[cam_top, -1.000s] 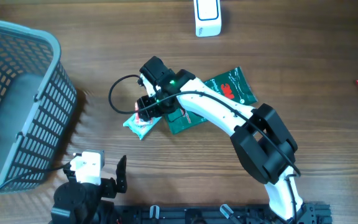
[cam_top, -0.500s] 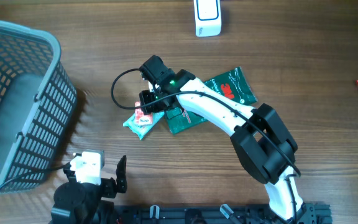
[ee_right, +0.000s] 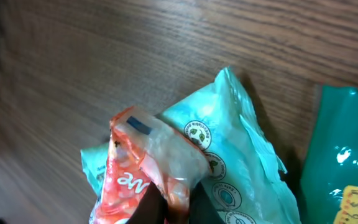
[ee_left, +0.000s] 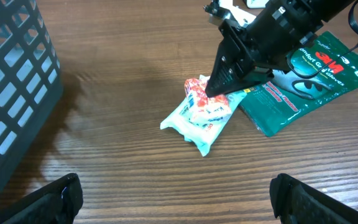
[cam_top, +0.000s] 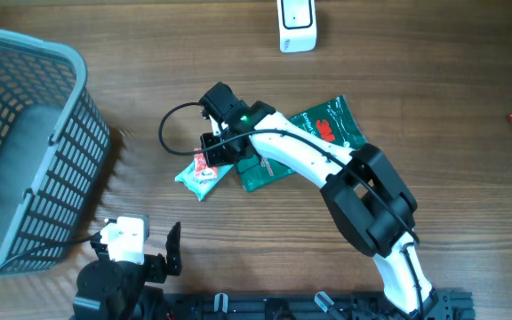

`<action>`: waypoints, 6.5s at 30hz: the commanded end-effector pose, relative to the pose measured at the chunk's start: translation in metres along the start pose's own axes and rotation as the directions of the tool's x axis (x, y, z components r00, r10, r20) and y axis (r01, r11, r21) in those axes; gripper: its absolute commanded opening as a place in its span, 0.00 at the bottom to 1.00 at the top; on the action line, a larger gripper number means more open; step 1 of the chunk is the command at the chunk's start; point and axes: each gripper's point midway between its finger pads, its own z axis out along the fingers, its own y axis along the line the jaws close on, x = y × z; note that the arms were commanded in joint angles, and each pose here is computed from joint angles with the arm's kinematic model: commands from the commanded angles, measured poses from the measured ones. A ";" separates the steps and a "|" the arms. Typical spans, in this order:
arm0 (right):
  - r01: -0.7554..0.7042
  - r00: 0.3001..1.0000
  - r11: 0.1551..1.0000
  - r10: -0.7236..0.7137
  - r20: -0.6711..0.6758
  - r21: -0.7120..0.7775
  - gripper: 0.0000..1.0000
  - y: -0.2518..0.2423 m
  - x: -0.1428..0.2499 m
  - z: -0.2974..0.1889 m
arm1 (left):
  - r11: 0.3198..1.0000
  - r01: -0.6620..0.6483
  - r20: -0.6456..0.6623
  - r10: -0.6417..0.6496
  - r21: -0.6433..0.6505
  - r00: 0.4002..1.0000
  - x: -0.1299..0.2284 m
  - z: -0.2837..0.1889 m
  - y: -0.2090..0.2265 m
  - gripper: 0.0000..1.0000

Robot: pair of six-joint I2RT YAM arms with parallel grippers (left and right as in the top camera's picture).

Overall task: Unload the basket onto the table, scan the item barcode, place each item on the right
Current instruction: 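Reach the right gripper to the pink snack pack and grasp it, then lift the snack pack and hold it at the scanner, then carry the snack pack to the right side and release it, then grasp the light-green tissue pack with the right gripper and lift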

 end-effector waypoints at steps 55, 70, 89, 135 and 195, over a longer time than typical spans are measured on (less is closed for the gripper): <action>0.225 0.555 0.363 -0.811 0.187 0.904 0.04 -0.208 -0.230 -0.245 | 1.000 0.006 0.013 -0.006 0.009 1.000 -0.002 -0.002 -0.001 1.00; 0.238 0.502 0.101 -0.864 -0.033 0.966 0.04 -0.237 -0.255 -0.214 | 1.000 0.006 0.013 -0.006 0.009 1.000 -0.002 -0.002 -0.001 1.00; -0.265 0.960 0.388 0.017 0.280 0.883 0.04 -0.563 -0.036 -0.321 | 1.000 0.006 0.013 -0.006 0.009 1.000 -0.002 -0.002 -0.001 1.00; -0.589 0.806 0.808 0.590 0.055 -0.033 0.80 -0.001 0.037 0.010 | 1.000 0.006 0.013 -0.006 0.009 1.000 -0.002 -0.002 -0.001 1.00; 0.119 -0.974 -0.405 0.131 0.186 0.907 0.04 0.124 0.006 -0.305 | 1.000 0.006 0.013 -0.006 0.009 1.000 -0.002 -0.002 -0.001 1.00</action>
